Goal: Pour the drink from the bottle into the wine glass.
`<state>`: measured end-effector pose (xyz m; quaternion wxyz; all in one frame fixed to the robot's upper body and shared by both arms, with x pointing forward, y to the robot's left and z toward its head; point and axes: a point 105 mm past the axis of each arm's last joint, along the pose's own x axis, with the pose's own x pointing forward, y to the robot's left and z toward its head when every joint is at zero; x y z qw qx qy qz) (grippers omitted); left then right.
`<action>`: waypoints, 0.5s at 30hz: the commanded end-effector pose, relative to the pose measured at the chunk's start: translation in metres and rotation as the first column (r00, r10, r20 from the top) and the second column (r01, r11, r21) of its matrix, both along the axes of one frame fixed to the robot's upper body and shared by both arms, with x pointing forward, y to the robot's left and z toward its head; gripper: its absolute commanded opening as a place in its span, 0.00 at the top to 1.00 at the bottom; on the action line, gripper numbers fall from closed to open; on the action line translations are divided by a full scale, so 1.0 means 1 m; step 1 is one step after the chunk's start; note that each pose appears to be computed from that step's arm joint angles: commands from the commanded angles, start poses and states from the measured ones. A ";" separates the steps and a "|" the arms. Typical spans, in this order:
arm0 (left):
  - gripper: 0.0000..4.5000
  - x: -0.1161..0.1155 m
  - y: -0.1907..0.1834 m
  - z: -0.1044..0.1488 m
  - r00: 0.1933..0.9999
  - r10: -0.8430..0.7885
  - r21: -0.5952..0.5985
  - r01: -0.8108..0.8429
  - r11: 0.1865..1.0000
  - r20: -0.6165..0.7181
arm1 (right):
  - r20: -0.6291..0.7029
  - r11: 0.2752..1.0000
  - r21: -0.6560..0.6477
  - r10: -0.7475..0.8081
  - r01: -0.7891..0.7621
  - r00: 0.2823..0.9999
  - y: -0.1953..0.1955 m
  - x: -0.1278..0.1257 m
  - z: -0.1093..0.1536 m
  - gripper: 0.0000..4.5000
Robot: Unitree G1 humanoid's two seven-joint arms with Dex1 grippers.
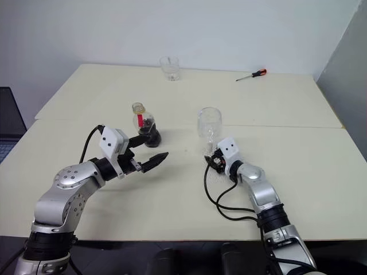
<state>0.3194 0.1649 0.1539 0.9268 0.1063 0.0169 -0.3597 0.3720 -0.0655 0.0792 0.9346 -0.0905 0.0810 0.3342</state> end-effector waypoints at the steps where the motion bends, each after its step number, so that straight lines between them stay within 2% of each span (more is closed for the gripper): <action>1: 0.00 0.001 0.002 0.011 0.999 0.005 0.002 -0.005 1.000 0.049 | 0.014 1.000 0.001 -0.017 0.017 1.000 -0.008 -0.001 0.006 0.01; 6: 0.00 0.002 0.004 0.010 0.999 0.011 0.005 -0.011 1.000 0.050 | 0.066 0.999 0.031 0.007 -0.009 0.998 -0.012 -0.012 0.032 0.01; 11: 0.00 0.006 0.018 0.014 0.991 0.074 0.007 -0.075 0.997 0.114 | 0.074 0.998 0.055 0.033 -0.037 0.997 -0.021 -0.027 0.059 0.01; 15: 0.00 0.004 0.035 0.008 0.978 0.157 -0.025 -0.155 0.988 0.136 | 0.058 0.995 0.029 0.091 -0.093 0.994 -0.027 -0.045 0.067 0.01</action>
